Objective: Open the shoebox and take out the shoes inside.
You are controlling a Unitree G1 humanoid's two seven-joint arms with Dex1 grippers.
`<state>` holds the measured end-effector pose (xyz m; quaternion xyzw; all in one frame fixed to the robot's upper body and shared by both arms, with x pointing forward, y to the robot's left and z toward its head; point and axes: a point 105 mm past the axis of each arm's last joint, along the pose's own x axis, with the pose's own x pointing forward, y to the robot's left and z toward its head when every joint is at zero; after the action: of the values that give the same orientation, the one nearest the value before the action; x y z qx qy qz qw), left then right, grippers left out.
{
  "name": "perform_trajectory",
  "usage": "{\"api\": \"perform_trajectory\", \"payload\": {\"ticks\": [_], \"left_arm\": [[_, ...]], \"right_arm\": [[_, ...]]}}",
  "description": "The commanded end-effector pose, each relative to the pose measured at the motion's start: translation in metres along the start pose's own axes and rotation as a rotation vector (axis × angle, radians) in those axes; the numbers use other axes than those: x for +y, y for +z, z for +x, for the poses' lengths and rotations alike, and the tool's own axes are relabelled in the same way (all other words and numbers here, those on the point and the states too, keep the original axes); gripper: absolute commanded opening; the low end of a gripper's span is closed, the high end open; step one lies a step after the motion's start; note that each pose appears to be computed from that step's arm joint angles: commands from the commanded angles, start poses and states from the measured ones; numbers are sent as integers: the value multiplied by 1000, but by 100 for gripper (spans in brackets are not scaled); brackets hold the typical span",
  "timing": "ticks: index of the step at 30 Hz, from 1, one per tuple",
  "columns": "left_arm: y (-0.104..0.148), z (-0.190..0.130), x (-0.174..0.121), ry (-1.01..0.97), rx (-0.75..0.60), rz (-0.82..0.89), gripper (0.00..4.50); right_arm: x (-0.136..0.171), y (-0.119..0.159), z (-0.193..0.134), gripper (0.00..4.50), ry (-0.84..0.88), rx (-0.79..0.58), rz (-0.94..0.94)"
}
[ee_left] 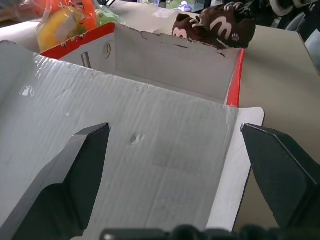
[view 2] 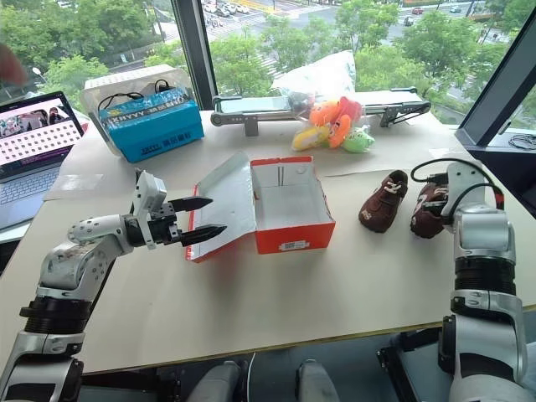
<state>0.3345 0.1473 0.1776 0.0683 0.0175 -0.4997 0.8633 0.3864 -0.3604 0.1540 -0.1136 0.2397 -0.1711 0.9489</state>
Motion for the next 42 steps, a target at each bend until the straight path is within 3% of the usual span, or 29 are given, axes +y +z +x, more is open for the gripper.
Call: {"api": "perform_trajectory", "payload": {"ticks": [1, 12, 16, 23, 24, 42], "left_arm": [[12, -1, -1, -3, -26, 49, 450], [12, -2, -2, 3, -25, 46, 450], [12, -2, -2, 3, -26, 46, 450], [12, -2, -2, 4, -24, 47, 450], [12, -2, -2, 3, -24, 47, 450], [12, 4, -3, -22, -26, 40, 450]], "right_arm": [[-2, 23, -1, 75, 31, -89, 92], [9, 26, 7, 75, 78, -76, 147], [14, 24, 8, 182, 97, -74, 161], [15, 28, 2, 423, 93, -79, 148], [15, 31, -1, 438, 94, -84, 146], [15, 53, -77, 438, 94, -195, 71]]}}
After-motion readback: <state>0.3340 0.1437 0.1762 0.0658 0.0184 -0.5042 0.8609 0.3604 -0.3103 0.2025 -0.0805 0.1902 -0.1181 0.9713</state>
